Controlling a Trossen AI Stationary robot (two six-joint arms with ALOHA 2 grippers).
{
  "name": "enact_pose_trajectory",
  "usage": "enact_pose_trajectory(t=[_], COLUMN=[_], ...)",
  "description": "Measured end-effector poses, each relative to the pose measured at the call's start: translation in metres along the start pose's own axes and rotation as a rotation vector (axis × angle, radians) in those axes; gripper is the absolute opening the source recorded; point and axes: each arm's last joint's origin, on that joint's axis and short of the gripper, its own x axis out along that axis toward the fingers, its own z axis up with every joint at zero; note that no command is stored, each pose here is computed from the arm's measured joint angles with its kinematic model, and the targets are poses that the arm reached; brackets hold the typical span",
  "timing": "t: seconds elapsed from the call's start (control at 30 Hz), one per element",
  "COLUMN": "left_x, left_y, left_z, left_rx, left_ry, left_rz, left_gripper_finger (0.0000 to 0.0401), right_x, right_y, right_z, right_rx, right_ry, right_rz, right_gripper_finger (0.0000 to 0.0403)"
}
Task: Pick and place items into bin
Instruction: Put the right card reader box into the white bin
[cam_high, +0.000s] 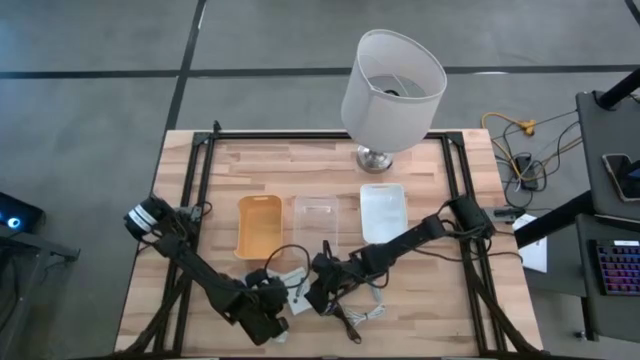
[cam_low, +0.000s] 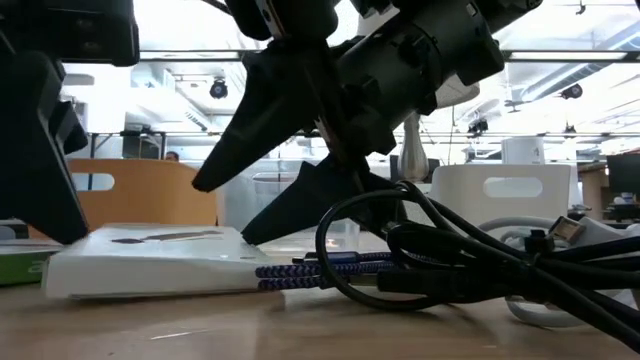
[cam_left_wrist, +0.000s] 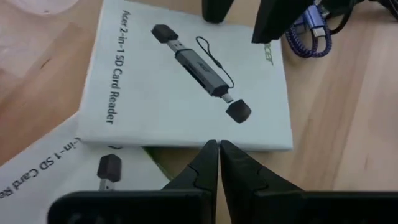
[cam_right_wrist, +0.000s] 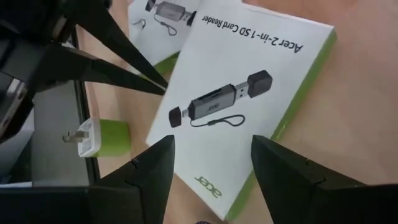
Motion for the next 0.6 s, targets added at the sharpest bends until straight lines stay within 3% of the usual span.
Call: enact_pose_trajectory(t=[0.6], left_x=[0.0078], left_y=[0.0059], left_z=[-0.0085], left_rx=[-0.062], left_ry=[0.067], left_rz=[0.007], left_gripper_finger=[0.0002], right_x=[0.0004], right_y=[-0.0071], right_z=[-0.0070], right_rx=[-0.010], right_ry=[0.048], right_rz=[-0.071], right_gripper_finger=[0.0201])
